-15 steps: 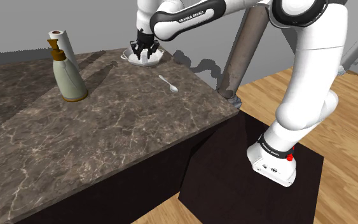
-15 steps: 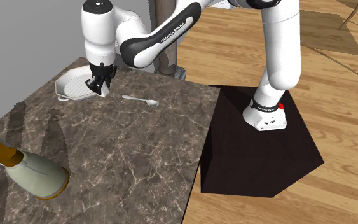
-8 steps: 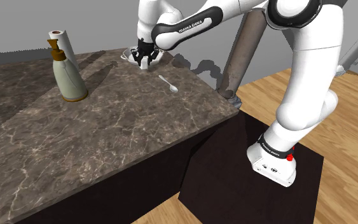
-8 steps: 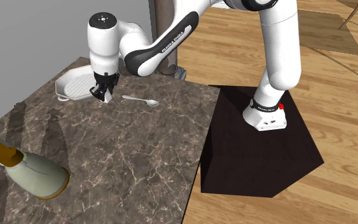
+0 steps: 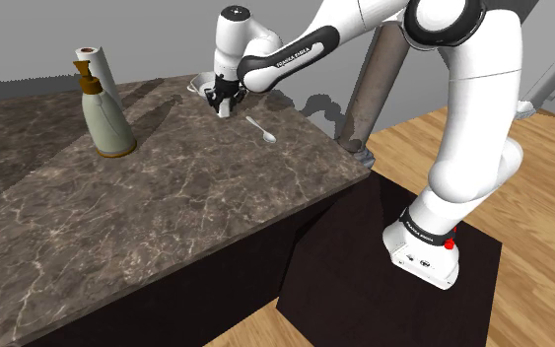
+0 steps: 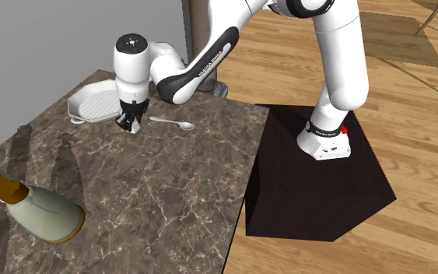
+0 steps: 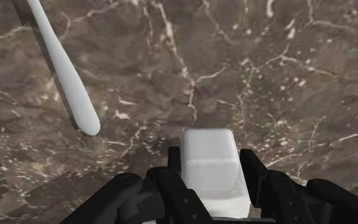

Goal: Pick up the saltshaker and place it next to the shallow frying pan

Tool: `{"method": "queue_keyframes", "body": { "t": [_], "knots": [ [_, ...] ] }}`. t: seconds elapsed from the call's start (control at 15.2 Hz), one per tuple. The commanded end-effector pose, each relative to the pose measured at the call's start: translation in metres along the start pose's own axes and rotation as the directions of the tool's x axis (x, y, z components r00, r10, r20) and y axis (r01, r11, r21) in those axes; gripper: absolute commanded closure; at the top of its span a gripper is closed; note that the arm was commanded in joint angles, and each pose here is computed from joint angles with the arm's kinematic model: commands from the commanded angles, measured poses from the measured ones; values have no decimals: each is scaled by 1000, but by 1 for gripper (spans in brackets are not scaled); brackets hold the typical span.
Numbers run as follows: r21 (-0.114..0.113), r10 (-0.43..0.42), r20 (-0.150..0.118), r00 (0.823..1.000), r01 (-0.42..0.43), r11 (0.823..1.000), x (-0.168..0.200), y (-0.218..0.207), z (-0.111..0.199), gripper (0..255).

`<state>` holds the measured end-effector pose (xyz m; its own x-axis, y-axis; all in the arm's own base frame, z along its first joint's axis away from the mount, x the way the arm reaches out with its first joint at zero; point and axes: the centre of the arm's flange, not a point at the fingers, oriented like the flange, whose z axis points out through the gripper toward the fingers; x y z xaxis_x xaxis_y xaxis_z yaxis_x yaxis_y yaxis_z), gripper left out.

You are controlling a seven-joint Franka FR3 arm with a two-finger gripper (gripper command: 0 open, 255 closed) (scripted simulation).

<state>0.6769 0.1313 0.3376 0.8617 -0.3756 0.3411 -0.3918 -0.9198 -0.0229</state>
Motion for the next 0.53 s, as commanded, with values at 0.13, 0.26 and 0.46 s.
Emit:
{"method": "queue_keyframes", "body": {
  "t": [0.13,0.26,0.46],
  "knots": [
    [0,0,0,1000,0,1000,-7,0,17,255],
    [0,0,0,1000,0,1000,-7,0,17,255],
    [0,0,0,1000,0,1000,-7,0,17,255]
  ]
}}
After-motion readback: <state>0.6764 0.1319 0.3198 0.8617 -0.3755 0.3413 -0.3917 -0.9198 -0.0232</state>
